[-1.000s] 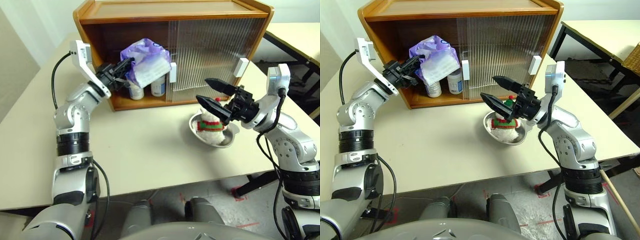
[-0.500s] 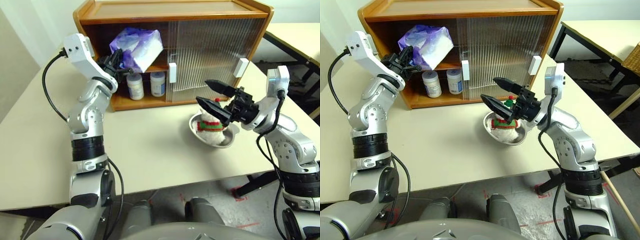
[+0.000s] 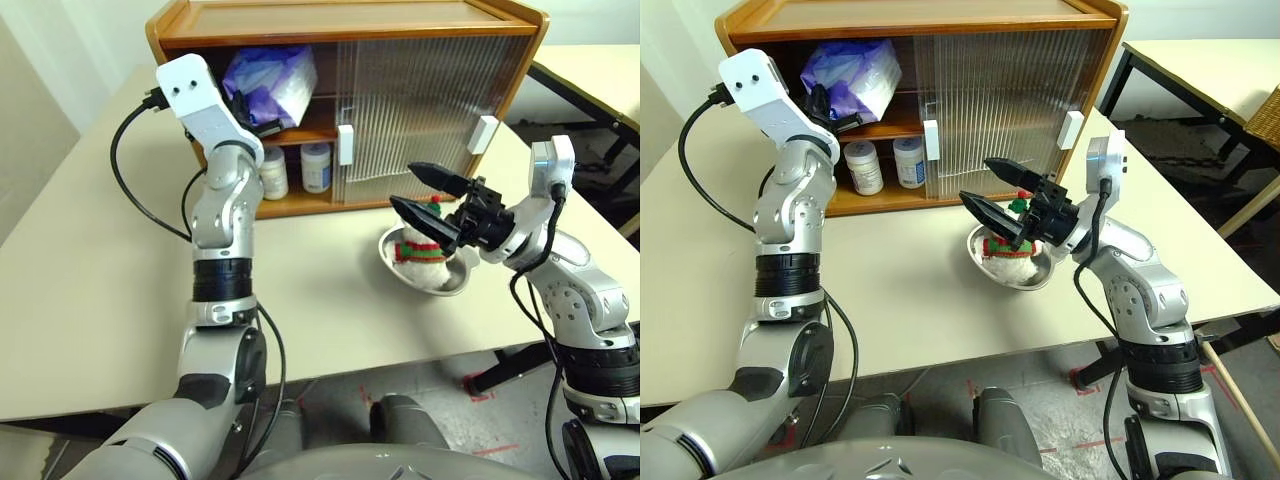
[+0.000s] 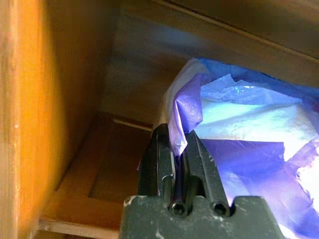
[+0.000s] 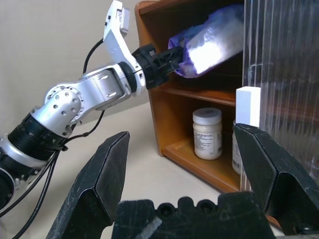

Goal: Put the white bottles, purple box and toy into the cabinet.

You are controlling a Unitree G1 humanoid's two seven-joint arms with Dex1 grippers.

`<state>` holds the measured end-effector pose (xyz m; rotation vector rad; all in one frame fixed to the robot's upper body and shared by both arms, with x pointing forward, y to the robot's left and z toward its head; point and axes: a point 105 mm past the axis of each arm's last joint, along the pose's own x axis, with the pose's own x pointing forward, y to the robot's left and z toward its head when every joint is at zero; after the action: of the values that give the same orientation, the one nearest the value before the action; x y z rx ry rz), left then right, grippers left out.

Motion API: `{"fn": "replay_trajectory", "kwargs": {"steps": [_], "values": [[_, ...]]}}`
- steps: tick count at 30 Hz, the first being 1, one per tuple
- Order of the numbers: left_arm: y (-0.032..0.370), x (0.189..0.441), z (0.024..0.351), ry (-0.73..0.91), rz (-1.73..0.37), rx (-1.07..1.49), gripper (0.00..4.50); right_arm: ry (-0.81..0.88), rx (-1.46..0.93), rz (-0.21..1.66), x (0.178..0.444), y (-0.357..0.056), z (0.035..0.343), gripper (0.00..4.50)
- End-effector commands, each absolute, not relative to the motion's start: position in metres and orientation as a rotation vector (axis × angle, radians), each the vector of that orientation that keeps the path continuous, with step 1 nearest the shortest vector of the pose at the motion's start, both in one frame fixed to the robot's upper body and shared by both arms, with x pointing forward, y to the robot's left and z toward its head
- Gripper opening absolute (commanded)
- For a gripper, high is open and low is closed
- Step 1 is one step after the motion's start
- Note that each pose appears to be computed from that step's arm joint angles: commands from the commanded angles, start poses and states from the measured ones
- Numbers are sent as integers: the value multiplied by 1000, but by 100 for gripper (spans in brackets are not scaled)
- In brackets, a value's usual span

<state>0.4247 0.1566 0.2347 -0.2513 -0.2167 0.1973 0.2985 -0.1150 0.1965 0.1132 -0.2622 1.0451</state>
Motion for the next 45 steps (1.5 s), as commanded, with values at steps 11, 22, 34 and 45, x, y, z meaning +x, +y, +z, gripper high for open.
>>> {"fn": "replay_trajectory", "kwargs": {"steps": [11, 22, 34, 45], "values": [[147, 435, 238, -220, 252, -271, 195, -282, 99, 1031, 296, -115, 202, 450], [121, 421, 261, -375, -18, -314, 446, -280, 101, 1035, 298, -114, 202, 450], [100, 400, 271, -476, -285, -205, 446, -274, 103, 1037, 300, -116, 198, 450], [82, 396, 218, -267, -434, -176, 199, -276, 98, 1033, 298, -118, 197, 450]]}}
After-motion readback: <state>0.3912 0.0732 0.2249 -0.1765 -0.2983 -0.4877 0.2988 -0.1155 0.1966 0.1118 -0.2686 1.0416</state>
